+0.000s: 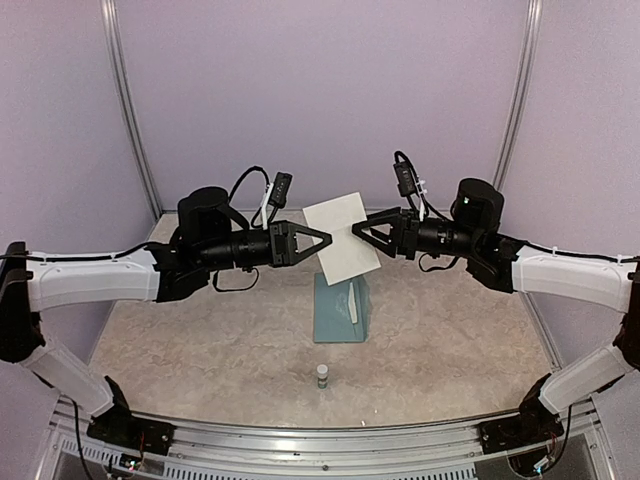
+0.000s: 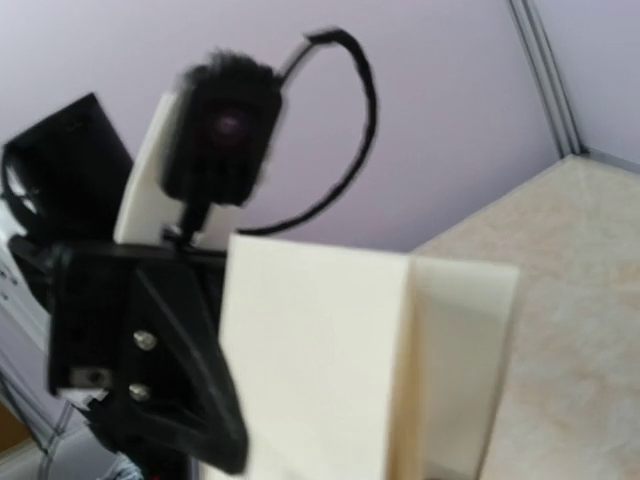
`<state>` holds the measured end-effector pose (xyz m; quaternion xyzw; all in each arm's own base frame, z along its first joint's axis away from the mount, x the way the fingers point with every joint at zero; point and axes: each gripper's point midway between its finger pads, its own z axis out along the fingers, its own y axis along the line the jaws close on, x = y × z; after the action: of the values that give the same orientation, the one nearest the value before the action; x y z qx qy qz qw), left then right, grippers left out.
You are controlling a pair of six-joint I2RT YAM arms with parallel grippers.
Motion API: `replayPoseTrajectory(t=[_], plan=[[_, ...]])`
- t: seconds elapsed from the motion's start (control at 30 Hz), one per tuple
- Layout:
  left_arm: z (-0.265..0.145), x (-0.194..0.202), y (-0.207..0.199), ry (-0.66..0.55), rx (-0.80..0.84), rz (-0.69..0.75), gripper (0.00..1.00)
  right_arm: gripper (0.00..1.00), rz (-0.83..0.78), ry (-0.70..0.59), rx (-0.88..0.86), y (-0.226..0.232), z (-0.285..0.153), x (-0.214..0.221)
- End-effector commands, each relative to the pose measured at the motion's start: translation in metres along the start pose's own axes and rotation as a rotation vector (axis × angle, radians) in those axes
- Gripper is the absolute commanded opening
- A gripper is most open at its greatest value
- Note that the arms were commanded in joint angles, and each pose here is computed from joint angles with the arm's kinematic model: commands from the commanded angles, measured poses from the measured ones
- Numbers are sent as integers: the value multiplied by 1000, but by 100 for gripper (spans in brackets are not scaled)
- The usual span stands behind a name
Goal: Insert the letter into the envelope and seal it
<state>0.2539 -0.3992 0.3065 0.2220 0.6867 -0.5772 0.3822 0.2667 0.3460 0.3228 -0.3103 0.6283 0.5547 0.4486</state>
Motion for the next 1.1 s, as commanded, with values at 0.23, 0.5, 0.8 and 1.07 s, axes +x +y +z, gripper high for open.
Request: replayPoseTrajectory(t=[0.23,0.5,0.8,1.07], plan=[[-8,6,-41,36,139,136,0,78,57,98,-152,17,5,14],[-3,5,-18,35,19,126,0,19,47,66,-204,32,-1,4],[-4,24,75,53,-280,-18,57,0,228,97,255,-67,-5,36],[-6,65,162,107,-515,-154,67,0,441,206,559,-154,-32,109]])
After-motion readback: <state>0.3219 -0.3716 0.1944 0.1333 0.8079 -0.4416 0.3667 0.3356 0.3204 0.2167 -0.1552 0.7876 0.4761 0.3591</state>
